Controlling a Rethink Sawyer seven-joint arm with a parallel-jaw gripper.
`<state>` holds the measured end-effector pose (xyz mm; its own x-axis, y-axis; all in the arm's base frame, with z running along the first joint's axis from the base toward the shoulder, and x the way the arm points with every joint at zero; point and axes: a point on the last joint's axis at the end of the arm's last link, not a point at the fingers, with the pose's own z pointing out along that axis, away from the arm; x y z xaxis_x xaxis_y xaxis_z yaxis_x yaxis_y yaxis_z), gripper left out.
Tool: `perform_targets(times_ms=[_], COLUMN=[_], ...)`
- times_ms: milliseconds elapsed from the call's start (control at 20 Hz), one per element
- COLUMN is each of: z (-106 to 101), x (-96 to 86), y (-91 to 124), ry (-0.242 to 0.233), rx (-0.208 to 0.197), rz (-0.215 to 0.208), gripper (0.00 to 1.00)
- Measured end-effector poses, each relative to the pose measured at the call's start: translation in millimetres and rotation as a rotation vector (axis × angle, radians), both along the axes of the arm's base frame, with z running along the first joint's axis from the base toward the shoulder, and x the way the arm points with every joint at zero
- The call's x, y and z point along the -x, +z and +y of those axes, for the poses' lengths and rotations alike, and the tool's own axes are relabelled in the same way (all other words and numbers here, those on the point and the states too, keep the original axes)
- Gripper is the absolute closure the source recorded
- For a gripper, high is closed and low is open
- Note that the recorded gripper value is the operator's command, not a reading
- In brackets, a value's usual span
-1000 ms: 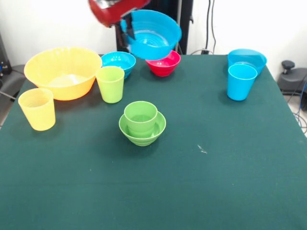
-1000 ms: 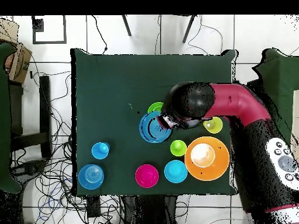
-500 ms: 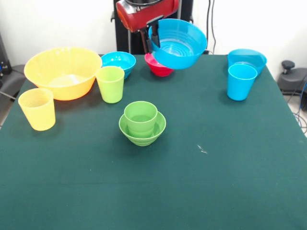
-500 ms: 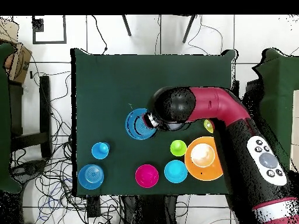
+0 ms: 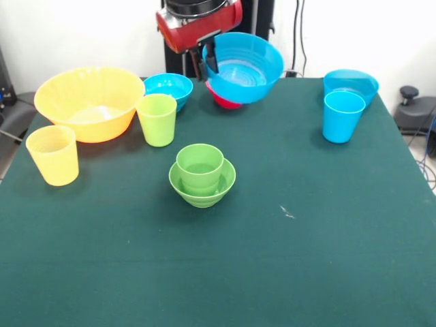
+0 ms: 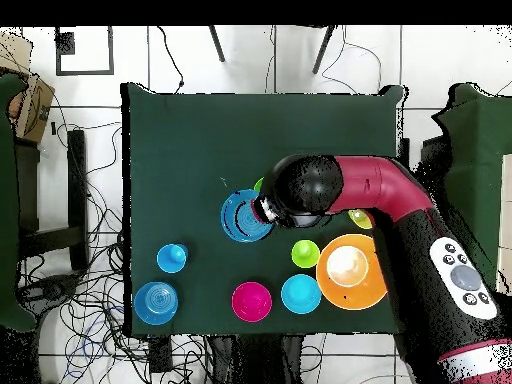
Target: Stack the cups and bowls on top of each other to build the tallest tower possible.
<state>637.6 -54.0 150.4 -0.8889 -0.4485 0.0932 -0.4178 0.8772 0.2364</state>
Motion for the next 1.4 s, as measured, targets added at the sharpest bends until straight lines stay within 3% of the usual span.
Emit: perform_targets(times_ms=[500, 1000, 1250, 1400], z=[-15, -27, -31, -29], x=[13.6, 15.7, 18.1, 19.1], y=[-29, -49, -54, -55], ry=[0.003, -0.030, -0.040, -0.042], rx=[0.011, -0.015, -0.024, -0.035], rz=[0.033, 0.013, 0.026, 0.054], gripper=[1.00, 1.00, 1.00, 1.00])
